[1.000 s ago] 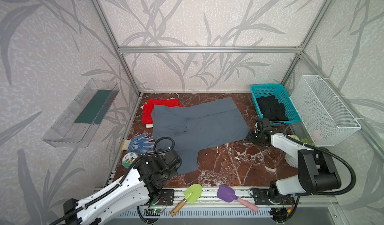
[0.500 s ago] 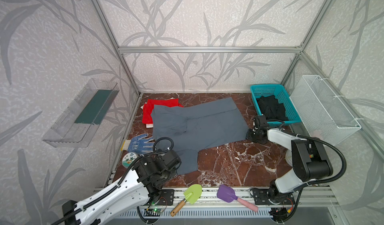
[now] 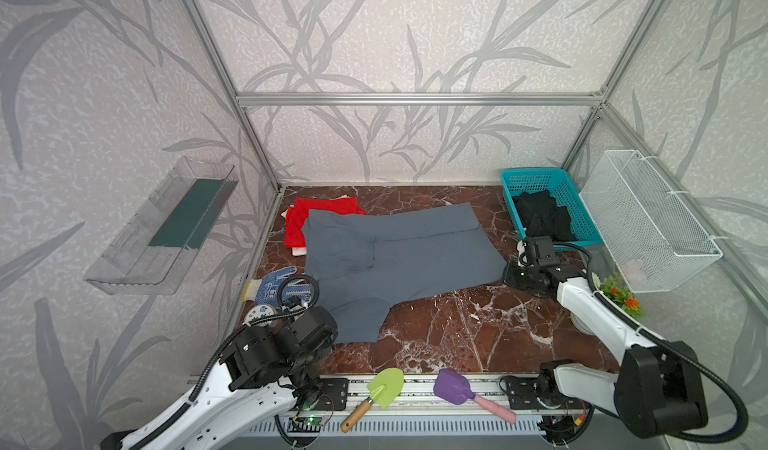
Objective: Fold and stack the t-shirts
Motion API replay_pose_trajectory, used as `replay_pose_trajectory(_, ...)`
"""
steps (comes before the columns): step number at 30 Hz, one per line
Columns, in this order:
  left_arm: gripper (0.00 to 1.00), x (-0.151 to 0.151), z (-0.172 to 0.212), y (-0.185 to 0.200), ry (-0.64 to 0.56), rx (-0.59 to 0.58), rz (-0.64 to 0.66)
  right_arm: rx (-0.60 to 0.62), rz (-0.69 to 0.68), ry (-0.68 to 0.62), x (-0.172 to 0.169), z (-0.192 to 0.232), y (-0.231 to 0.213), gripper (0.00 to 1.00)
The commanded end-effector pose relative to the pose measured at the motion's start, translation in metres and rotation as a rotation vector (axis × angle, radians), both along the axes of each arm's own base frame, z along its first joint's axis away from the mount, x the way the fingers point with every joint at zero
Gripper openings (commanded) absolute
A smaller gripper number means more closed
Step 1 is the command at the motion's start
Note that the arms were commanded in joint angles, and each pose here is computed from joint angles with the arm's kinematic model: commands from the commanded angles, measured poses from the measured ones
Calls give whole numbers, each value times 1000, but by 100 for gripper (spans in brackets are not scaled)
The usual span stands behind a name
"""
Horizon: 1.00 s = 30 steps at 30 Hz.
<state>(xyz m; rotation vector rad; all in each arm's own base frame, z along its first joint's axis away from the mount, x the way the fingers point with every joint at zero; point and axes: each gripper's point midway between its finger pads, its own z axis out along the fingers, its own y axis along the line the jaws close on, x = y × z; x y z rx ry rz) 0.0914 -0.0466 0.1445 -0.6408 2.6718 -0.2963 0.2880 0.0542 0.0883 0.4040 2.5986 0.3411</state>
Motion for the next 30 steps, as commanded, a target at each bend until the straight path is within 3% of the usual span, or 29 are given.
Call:
replay_pose_trajectory(1,0,3,10,15,-42,67,0,8,6,58,-26,-9,0,0)
replay_pose_trajectory(8,0,37,23,-15,-150,28,-22,29,34,34,-7,1,7,0)
replay_pose_trajectory(14,0,68,17,-32,-131,-6,14,32,47,1,32,18,14,0)
replay_pose_trajectory(17,0,87,31,-20,-186,3,75,48,65,-4,50,19,20,0)
replay_pose_trajectory(30,0,163,70,28,-209,35,209,89,102,-31,121,32,38,0)
